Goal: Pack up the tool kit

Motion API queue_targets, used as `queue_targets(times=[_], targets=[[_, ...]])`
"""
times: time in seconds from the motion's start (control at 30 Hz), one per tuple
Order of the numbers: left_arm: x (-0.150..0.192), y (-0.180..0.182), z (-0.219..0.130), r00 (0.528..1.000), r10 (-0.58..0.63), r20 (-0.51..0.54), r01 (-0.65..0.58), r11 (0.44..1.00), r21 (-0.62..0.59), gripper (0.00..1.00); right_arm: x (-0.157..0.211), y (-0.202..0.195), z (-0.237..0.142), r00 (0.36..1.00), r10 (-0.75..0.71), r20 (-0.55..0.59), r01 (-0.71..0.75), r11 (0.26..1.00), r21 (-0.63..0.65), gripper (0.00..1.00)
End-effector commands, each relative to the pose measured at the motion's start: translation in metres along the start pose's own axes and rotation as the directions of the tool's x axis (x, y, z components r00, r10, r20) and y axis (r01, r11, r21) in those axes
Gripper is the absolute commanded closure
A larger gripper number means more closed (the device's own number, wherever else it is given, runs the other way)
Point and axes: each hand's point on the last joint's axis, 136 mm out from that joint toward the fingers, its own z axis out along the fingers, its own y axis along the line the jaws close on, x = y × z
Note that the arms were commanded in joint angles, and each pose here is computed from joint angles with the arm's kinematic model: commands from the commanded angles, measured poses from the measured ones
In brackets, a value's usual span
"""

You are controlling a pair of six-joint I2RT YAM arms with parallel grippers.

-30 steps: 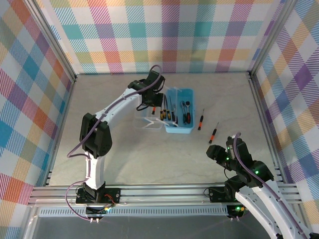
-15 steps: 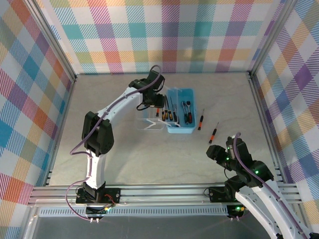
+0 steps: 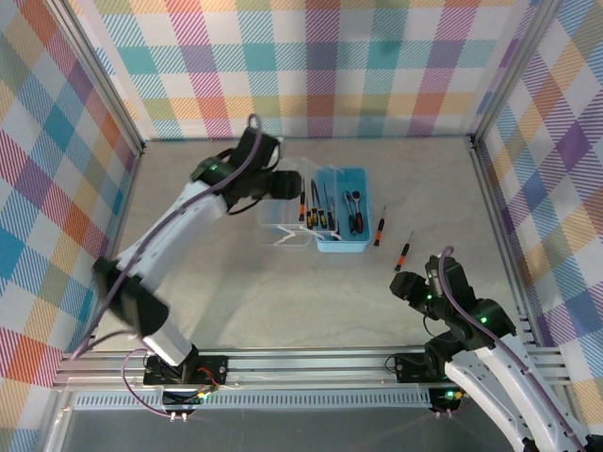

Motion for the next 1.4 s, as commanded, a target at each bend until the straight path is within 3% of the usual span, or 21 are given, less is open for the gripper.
queue_targets(times=[0.0,0.17,0.27,0.4,0.47,0.57,0.7,0.97,1.03,1.2,1.37], targets=[[0.019,0.031,-0.042,0.984,-0.089,0.152,0.097,0.994,-0.045,0.24,-0.013,-0.002,-0.003,0.999,-0.016,0.046,0.014,0.999,0.046,0.39],[0.102,0.106,-0.078,0.939,-0.222,0.261,0.275,0.943,-0.185,0.03,-0.025,0.008,0.004,0.998,-0.051,0.046,0.047,0.996,0.077,0.39],[0.150,0.137,-0.093,0.915,-0.281,0.289,0.349,0.910,-0.222,0.00,-0.037,0.011,0.009,0.995,-0.092,0.047,0.084,0.987,0.135,0.37],[0.186,0.163,-0.114,0.885,-0.324,0.335,0.414,0.877,-0.245,0.00,-0.064,0.006,0.008,0.987,-0.108,0.118,0.073,0.961,0.268,0.27],[0.189,0.169,-0.127,0.852,-0.357,0.382,0.458,0.862,-0.216,0.00,-0.079,0.011,0.008,0.979,-0.139,0.148,0.089,0.948,0.305,0.24],[0.183,0.170,-0.140,0.840,-0.341,0.423,0.453,0.868,-0.200,0.00,-0.093,0.024,0.013,0.971,-0.188,0.149,0.133,0.939,0.316,0.22],[0.181,0.175,-0.144,0.867,-0.295,0.401,0.422,0.863,-0.277,0.00,-0.094,0.045,0.024,0.962,-0.266,0.063,0.239,0.929,0.282,0.21],[0.185,0.166,-0.125,0.904,-0.296,0.307,0.387,0.872,-0.299,0.00,-0.106,0.040,0.055,0.970,-0.234,-0.057,0.240,0.915,0.326,0.23],[0.184,0.167,-0.124,0.905,-0.294,0.307,0.386,0.871,-0.304,0.00,-0.108,0.034,0.065,0.973,-0.204,-0.109,0.229,0.915,0.331,0.27],[0.188,0.162,-0.116,0.910,-0.305,0.282,0.383,0.880,-0.281,0.00,-0.115,0.018,0.091,0.975,-0.114,-0.189,0.171,0.932,0.320,0.55],[0.188,0.163,-0.116,0.908,-0.306,0.288,0.386,0.877,-0.285,0.00,-0.130,-0.008,0.104,0.982,-0.054,-0.180,0.126,0.900,0.417,0.57]])
